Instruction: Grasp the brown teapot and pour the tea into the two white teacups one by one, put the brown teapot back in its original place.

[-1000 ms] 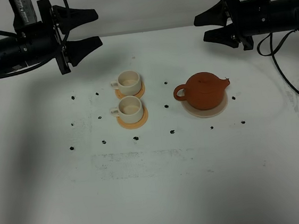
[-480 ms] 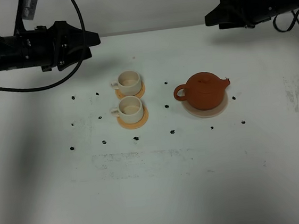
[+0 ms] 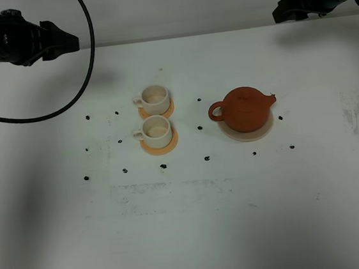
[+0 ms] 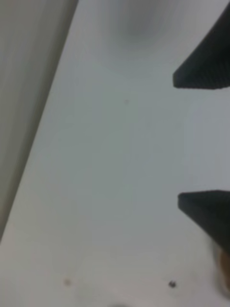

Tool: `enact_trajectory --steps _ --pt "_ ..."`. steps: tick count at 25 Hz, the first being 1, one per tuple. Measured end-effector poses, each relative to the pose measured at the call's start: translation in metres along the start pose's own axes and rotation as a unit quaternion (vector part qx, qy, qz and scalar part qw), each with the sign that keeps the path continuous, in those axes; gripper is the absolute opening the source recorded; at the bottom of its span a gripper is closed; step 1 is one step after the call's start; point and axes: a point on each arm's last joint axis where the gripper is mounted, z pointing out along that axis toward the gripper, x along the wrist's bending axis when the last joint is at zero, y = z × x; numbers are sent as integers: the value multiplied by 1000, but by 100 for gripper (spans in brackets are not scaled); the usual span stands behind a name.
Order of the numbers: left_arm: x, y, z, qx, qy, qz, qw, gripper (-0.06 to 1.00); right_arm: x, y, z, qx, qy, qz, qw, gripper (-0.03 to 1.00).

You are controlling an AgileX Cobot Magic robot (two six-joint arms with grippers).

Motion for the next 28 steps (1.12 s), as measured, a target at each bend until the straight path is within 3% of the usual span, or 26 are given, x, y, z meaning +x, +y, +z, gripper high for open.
enact_trajectory --steps 9,17,23,28 --pt "-22 17 -58 -2 60 36 998 55 17 16 -43 -6 -19 -24 1000 49" --pt "-46 -11 -111 -43 127 55 989 55 46 18 -93 -45 -22 -22 999 49" --pt "-76 -31 -161 -73 145 66 985 55 80 4 -137 -121 -26 -51 991 49" --pt "-98 -54 -203 -78 182 73 978 55 126 -6 -140 -137 3 -122 983 49"
